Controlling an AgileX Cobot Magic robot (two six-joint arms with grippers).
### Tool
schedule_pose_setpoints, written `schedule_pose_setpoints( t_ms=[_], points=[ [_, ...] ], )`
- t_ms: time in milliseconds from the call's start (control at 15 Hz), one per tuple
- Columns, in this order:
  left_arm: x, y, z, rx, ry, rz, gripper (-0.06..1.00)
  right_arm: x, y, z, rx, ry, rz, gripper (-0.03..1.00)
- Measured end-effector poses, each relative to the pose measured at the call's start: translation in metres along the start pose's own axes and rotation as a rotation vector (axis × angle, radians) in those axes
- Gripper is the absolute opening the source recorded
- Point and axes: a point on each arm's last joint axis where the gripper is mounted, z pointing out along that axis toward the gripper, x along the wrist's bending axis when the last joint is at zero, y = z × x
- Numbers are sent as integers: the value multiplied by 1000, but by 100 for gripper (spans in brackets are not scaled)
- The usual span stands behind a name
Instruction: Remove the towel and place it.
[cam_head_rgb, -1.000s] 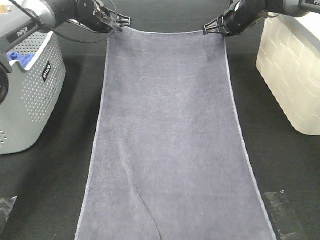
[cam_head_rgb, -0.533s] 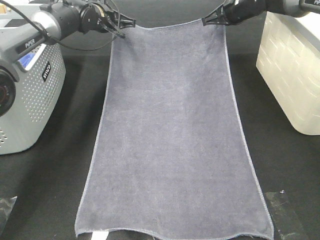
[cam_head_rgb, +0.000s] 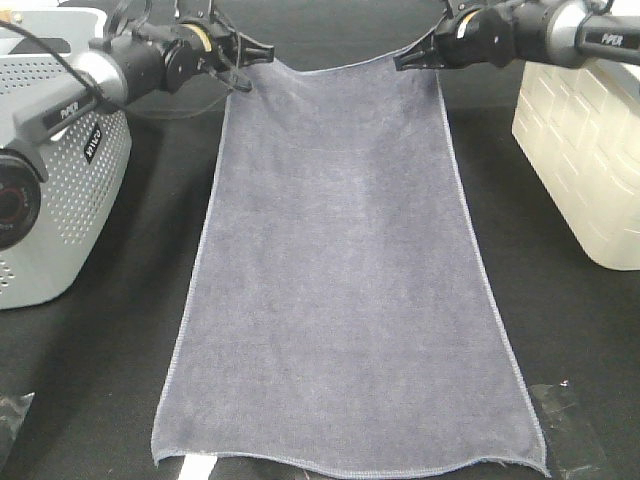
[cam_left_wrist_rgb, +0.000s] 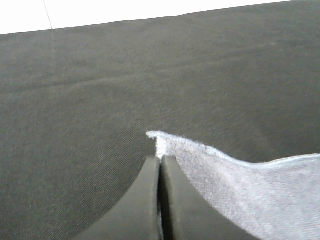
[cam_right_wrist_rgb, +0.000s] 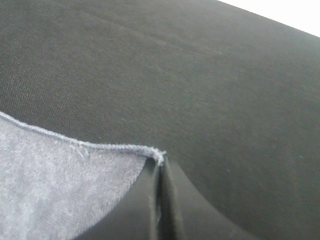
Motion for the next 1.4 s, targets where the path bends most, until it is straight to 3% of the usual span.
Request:
schedule_pose_setpoints(
  t_ms=[467, 667, 800, 933, 1000, 1067, 1200, 1267, 1400],
  points=[
    [11, -38, 13, -66, -22, -17, 0, 12, -38, 23, -82, 16, 5, 0],
    [11, -65, 19, -29, -23, -16, 0, 13, -61, 32, -81, 13, 36, 0],
    [12, -73, 20, 0, -18, -16, 0, 8, -74, 36, -64, 2, 63, 2],
    [12, -73, 20, 3, -17, -16, 0, 6, -79, 37, -53, -2, 76, 11],
    [12, -73, 20, 3, -17, -16, 3, 6, -80, 38, -52, -3, 82, 19],
    [12, -73, 20, 3, -17, -16, 13, 6, -80, 38, -52, -4, 86, 35],
    [12, -73, 20, 3, -17, -16, 33, 6, -80, 38, -52, -5, 90, 54],
    [12, -72, 20, 1, -17, -16, 44, 6, -80, 38, -48, -5, 93, 58],
    [12, -57, 17, -23, -18, -16, 57, 6, -83, 37, -7, -4, 108, 61]
  ],
)
